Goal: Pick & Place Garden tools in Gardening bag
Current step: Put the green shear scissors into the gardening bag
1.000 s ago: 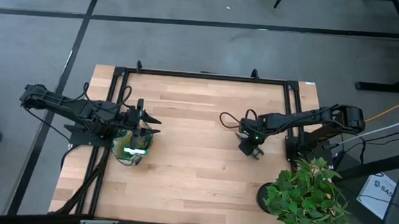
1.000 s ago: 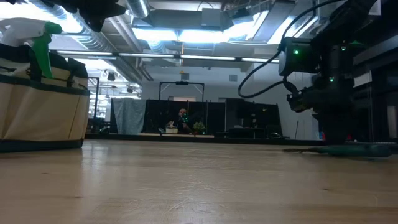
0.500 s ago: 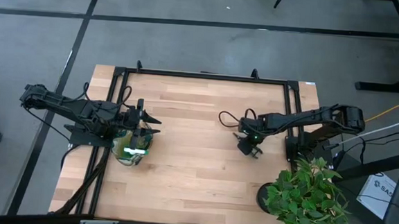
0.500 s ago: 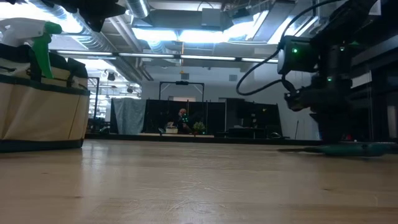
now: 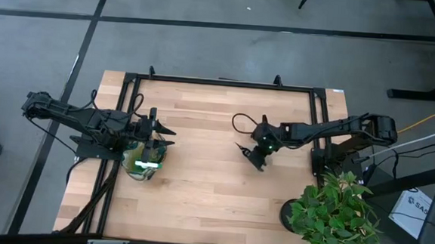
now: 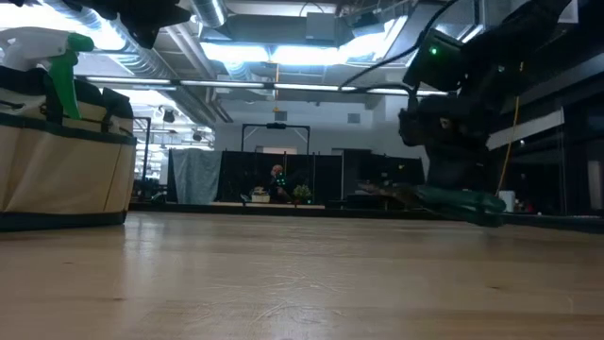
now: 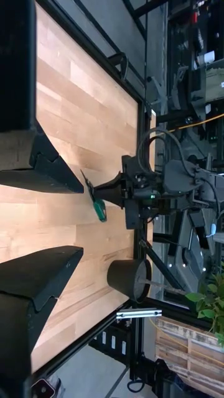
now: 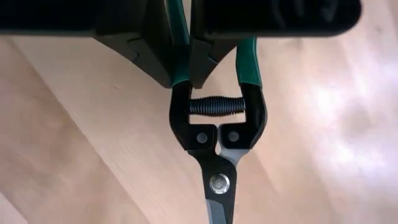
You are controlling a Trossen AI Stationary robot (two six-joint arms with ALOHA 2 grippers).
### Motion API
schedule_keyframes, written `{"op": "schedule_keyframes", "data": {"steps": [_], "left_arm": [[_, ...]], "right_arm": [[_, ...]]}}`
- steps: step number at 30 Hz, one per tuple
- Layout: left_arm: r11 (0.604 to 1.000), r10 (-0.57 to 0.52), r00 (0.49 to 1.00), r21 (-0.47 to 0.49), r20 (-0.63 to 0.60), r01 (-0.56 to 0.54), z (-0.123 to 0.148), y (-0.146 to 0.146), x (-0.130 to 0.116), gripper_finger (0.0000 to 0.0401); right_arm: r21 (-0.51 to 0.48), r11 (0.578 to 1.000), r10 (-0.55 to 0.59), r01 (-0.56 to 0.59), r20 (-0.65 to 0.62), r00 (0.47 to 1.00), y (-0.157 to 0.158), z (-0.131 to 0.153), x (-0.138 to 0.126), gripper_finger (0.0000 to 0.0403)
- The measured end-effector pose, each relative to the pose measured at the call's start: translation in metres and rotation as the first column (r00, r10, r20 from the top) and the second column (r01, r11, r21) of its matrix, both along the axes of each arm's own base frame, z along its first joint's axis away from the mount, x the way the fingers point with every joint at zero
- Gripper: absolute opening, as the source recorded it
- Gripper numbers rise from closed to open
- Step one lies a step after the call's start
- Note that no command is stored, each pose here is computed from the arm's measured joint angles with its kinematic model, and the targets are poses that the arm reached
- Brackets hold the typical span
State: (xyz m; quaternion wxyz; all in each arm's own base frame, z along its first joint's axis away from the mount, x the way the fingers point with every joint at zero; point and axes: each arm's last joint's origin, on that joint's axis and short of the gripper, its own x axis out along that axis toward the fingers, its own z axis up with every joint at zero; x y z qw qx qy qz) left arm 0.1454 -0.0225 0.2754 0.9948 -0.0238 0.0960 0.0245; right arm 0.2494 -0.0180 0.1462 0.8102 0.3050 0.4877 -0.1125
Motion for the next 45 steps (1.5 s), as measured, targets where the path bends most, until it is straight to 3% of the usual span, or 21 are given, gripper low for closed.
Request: {"op": "schedule_keyframes", "data": {"steps": [16, 33, 45], "left_arm": [[1.000, 0.000, 1.000, 0.000, 0.000, 0.000, 0.000, 0.000, 0.000, 0.0143], [1.000, 0.000, 1.000, 0.000, 0.000, 0.000, 0.000, 0.000, 0.000, 0.0143], [1.000, 0.000, 1.000, 0.000, 0.000, 0.000, 0.000, 0.000, 0.000, 0.0143]], "right_arm": [[0.021, 0.999, 0.036, -0.041, 0.198, 0.980, 0.000, 0.011, 0.015, 0.0030], [0.035, 0.994, 0.080, -0.103, 0.400, 0.913, 0.001, 0.026, 0.029, 0.0030], [-0.112, 0.972, 0.236, -0.208, 0.496, 0.836, 0.008, 0.079, 0.057, 0.0030]]}}
